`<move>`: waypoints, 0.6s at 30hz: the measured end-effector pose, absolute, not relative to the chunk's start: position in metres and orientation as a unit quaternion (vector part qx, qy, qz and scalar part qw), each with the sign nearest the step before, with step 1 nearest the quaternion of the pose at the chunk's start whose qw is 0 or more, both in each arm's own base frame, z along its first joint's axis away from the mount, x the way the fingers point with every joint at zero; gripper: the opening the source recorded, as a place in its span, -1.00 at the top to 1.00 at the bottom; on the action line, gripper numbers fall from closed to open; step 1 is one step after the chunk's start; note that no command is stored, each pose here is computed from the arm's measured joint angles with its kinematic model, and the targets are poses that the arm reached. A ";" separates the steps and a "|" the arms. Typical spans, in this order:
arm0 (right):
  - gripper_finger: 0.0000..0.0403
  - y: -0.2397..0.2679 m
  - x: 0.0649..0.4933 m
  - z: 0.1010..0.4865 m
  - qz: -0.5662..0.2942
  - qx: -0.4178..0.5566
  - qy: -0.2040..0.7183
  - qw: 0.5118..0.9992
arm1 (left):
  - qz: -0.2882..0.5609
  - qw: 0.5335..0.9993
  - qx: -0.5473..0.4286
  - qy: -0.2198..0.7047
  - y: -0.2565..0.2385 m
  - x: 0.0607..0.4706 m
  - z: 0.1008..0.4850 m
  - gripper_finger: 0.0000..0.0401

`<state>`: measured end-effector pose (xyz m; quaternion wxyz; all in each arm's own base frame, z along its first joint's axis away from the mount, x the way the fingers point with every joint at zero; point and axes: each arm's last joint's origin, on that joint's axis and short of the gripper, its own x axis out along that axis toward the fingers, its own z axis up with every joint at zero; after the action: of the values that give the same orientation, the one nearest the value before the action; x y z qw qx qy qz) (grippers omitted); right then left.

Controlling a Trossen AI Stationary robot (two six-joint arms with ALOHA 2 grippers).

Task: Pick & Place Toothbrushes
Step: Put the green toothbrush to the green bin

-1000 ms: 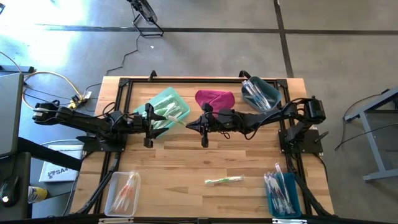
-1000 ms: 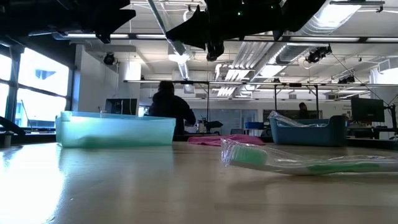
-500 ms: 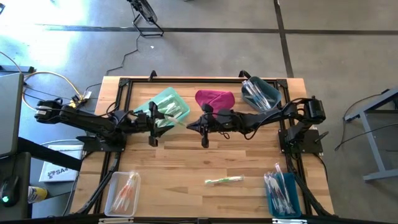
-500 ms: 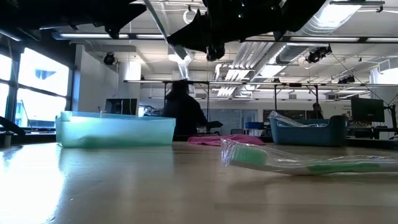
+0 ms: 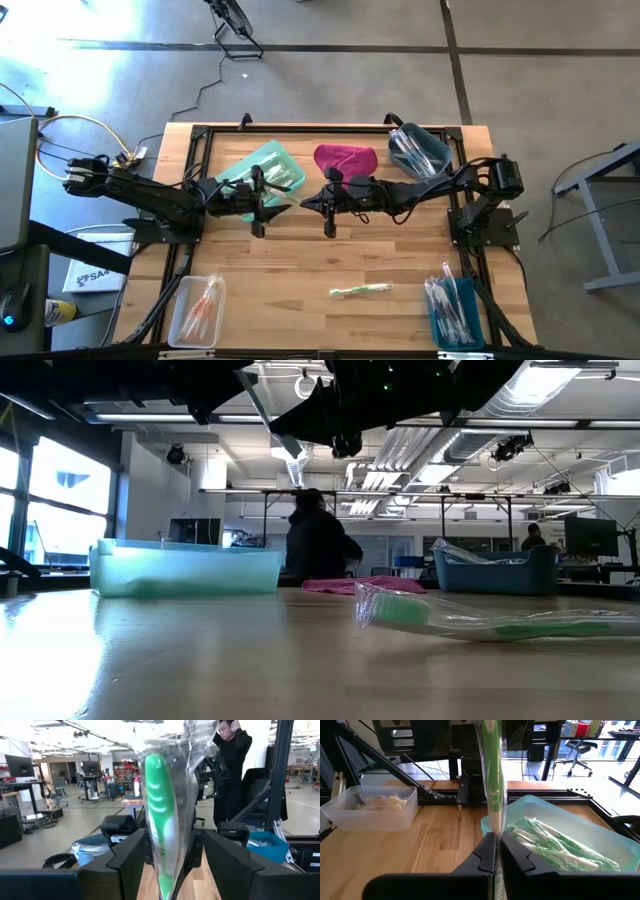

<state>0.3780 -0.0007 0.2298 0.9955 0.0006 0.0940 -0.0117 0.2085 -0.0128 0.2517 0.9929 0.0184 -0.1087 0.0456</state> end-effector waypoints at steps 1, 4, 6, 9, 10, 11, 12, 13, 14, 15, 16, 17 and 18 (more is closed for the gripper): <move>0.98 -0.001 0.378 0.230 -0.012 0.001 0.094 0.996 | 0.045 0.993 0.019 -0.107 -0.013 0.210 0.252 0.03; 0.98 -0.001 0.378 0.230 -0.012 0.001 0.094 0.995 | 0.045 0.993 0.019 -0.107 -0.013 0.210 0.252 0.09; 0.98 -0.001 0.378 0.230 -0.012 0.001 0.095 0.995 | 0.045 0.993 0.019 -0.107 -0.013 0.210 0.252 0.18; 0.98 -0.001 0.378 0.230 -0.012 0.001 0.095 0.995 | 0.045 0.993 0.019 -0.108 -0.013 0.210 0.252 0.33; 0.98 -0.001 0.378 0.230 -0.012 0.001 0.095 0.995 | 0.045 0.993 0.019 -0.107 -0.013 0.210 0.252 0.38; 0.98 -0.001 0.378 0.230 -0.012 0.001 0.095 0.995 | 0.045 0.993 0.019 -0.107 -0.013 0.210 0.252 0.43; 0.98 -0.001 0.378 0.230 -0.012 0.000 0.095 0.995 | 0.045 0.993 0.019 -0.107 -0.013 0.210 0.252 0.48; 0.98 -0.001 0.378 0.230 -0.013 0.000 0.095 0.995 | 0.046 0.993 0.019 -0.107 -0.013 0.210 0.252 0.52; 0.98 -0.001 0.378 0.230 -0.012 0.000 0.095 0.995 | 0.046 0.993 0.019 -0.107 -0.013 0.210 0.252 0.55; 0.98 -0.001 0.378 0.230 -0.012 0.000 0.095 0.995 | 0.046 0.993 0.019 -0.107 -0.013 0.210 0.252 0.59; 0.98 -0.001 0.378 0.229 -0.012 0.000 0.095 0.995 | 0.046 0.993 0.019 -0.107 -0.013 0.210 0.252 0.62; 0.98 -0.001 0.378 0.229 -0.012 0.000 0.095 0.995 | 0.046 0.993 0.019 -0.107 -0.013 0.210 0.252 0.64; 0.98 -0.001 0.378 0.229 -0.012 0.000 0.095 0.995 | 0.046 0.993 0.019 -0.107 -0.013 0.210 0.252 0.67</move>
<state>0.3780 -0.0008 0.2295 0.9954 0.0003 0.0955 -0.0123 0.2104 -0.0129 0.2521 0.9930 0.0188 -0.1074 0.0458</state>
